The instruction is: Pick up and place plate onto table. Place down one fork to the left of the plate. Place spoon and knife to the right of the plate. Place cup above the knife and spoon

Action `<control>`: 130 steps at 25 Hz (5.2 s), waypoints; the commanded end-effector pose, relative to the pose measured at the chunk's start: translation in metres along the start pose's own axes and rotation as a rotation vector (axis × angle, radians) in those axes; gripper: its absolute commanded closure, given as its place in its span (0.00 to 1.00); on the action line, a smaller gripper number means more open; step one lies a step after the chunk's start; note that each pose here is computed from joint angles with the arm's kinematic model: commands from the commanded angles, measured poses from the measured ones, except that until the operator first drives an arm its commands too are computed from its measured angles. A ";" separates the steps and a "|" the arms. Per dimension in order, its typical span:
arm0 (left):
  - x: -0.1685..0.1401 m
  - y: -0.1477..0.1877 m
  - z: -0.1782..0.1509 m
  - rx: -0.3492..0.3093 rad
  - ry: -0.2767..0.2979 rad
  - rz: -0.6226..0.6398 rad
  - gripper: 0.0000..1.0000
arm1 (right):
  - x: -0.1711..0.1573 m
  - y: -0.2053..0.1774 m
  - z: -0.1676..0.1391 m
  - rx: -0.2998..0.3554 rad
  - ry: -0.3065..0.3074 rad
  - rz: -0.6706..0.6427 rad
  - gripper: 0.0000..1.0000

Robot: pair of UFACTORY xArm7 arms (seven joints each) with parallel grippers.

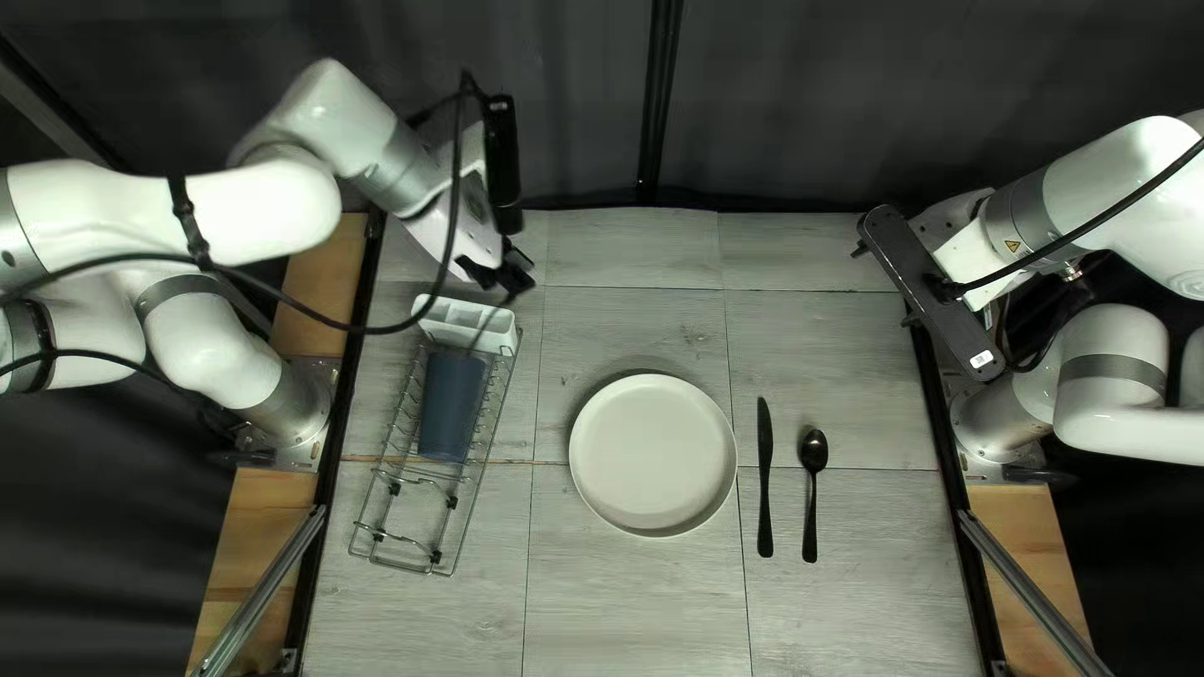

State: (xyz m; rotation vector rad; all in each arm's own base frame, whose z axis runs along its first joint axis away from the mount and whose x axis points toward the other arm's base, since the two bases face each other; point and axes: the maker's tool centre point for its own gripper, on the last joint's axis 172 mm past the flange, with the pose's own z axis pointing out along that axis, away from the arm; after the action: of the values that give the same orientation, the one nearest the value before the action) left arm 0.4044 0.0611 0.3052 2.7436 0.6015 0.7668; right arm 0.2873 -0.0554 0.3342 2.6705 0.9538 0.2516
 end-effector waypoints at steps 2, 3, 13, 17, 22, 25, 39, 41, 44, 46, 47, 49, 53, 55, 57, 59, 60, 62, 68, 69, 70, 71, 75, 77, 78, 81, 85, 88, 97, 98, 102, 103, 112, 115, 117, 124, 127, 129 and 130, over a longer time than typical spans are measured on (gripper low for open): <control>0.000 0.009 0.004 0.002 -0.014 -0.030 1.00 | 0.000 0.000 0.000 0.000 0.000 0.000 0.00; 0.000 0.009 0.004 0.002 -0.014 -0.030 1.00 | 0.000 0.000 0.000 0.000 0.000 0.000 0.00; -0.001 0.036 0.031 -0.081 -0.001 -0.319 1.00 | 0.000 0.000 0.000 0.000 0.000 0.000 0.00; -0.004 0.033 0.046 -0.114 -0.008 -0.423 1.00 | 0.000 0.000 0.000 0.000 0.000 0.000 0.00; -0.005 0.026 0.065 -0.120 -0.048 -0.480 1.00 | 0.000 0.000 0.000 0.000 0.000 0.000 0.00; -0.005 0.026 0.065 -0.120 -0.048 -0.480 1.00 | 0.000 0.000 0.000 0.000 0.000 0.000 0.00; -0.017 0.063 0.145 -0.019 -0.080 -0.639 1.00 | 0.000 0.000 0.000 0.000 0.000 0.000 0.00; -0.028 0.063 0.147 0.020 -0.102 -0.675 1.00 | 0.000 0.000 0.000 0.000 0.000 0.000 0.00; -0.042 0.065 0.141 0.066 -0.135 -0.731 1.00 | 0.000 0.000 0.000 0.000 0.000 0.000 0.00; -0.047 0.069 0.138 0.098 -0.162 -0.775 1.00 | 0.000 0.000 0.000 0.000 0.000 0.000 0.00; -0.052 0.072 0.138 0.122 -0.179 -0.811 1.00 | 0.000 0.000 0.000 0.000 0.000 0.000 0.00; -0.058 0.073 0.141 0.149 -0.190 -0.857 1.00 | 0.000 0.000 0.000 0.000 0.000 0.000 0.00; -0.065 0.071 0.143 0.172 -0.194 -0.909 1.00 | 0.000 0.000 0.000 0.000 0.000 0.000 0.00; -0.065 0.071 0.143 0.172 -0.194 -0.909 1.00 | 0.000 0.000 0.000 0.000 0.000 0.000 0.00; -0.065 0.071 0.143 0.172 -0.194 -0.909 1.00 | 0.000 0.000 0.000 0.000 0.000 0.000 0.00; -0.068 0.064 0.147 0.169 -0.199 -0.924 1.00 | 0.000 0.000 0.000 0.000 0.000 0.000 0.00; -0.071 0.058 0.152 0.177 -0.195 -0.932 1.00 | 0.000 0.000 0.000 0.000 0.000 0.000 0.00; -0.079 0.048 0.161 0.187 -0.197 -0.951 1.00 | 0.000 0.000 0.000 0.000 0.000 0.000 0.00; -0.100 0.041 0.163 0.255 -0.214 -1.005 1.00 | 0.000 0.000 0.000 0.000 0.000 0.000 0.00; -0.102 0.040 0.165 0.260 -0.219 -1.009 1.00 | 0.000 0.000 0.000 0.000 0.000 0.000 0.00; -0.105 0.039 0.168 0.271 -0.230 -1.016 1.00 | 0.000 0.000 0.000 0.000 0.000 0.000 0.00; -0.106 0.039 0.169 0.277 -0.236 -1.019 1.00 | 0.000 0.000 0.000 0.000 0.000 0.000 0.00; -0.117 0.030 0.182 0.322 -0.282 -1.043 1.00 | 0.000 0.000 0.000 0.000 0.000 0.000 0.00; -0.121 0.024 0.187 0.348 -0.303 -1.061 1.00 | 0.000 0.000 0.000 0.000 0.000 0.000 0.00; -0.124 0.022 0.188 0.357 -0.311 -1.071 1.00 | 0.000 0.000 0.000 0.000 0.000 0.000 0.00; -0.128 0.017 0.188 0.384 -0.323 -1.099 1.00 | 0.000 0.000 0.000 0.000 0.000 0.000 0.00; -0.132 0.011 0.193 0.408 -0.332 -1.119 1.00 | 0.000 0.000 0.000 0.000 0.000 0.000 0.00; -0.134 0.003 0.204 0.411 -0.349 -1.116 1.00 | 0.000 0.000 0.000 0.000 0.000 0.000 0.00; -0.138 -0.017 0.213 0.406 -0.388 -1.105 1.00 | 0.000 0.000 0.000 0.000 0.000 0.000 0.00; -0.138 -0.019 0.213 0.406 -0.393 -1.105 1.00 | 0.000 0.000 0.000 0.000 0.000 0.000 0.00; -0.137 -0.025 0.212 0.409 -0.407 -1.105 1.00 | 0.000 0.000 0.000 0.000 0.000 0.000 0.00; -0.137 -0.027 0.212 0.408 -0.411 -1.106 1.00 | 0.000 0.000 0.000 0.000 0.000 0.000 0.00; -0.137 -0.037 0.215 0.399 -0.443 -1.113 1.00 | 0.000 0.000 0.000 0.000 0.000 0.000 0.00; -0.138 -0.040 0.216 0.396 -0.451 -1.113 1.00 | 0.000 0.000 0.000 0.000 0.000 0.000 0.00; -0.137 -0.042 0.216 0.393 -0.454 -1.114 1.00 | 0.000 0.000 0.000 0.000 0.000 0.000 0.00; -0.140 -0.050 0.219 0.382 -0.469 -1.117 1.00 | 0.000 0.000 0.000 0.000 0.000 0.000 0.00; -0.142 -0.054 0.222 0.376 -0.478 -1.119 1.00 | 0.000 0.000 0.000 0.000 0.000 0.000 0.00; -0.143 -0.056 0.223 0.371 -0.482 -1.122 1.00 | 0.000 0.000 0.000 0.000 0.000 0.000 0.00; -0.143 -0.057 0.224 0.368 -0.485 -1.123 0.99 | 0.000 0.000 0.000 0.000 0.000 0.000 0.00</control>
State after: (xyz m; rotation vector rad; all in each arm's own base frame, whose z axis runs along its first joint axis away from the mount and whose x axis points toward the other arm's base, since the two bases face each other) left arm 0.3953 0.0227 0.0386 2.1243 1.9792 -0.2791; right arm 0.2873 -0.0554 0.3342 2.6705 0.9539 0.2517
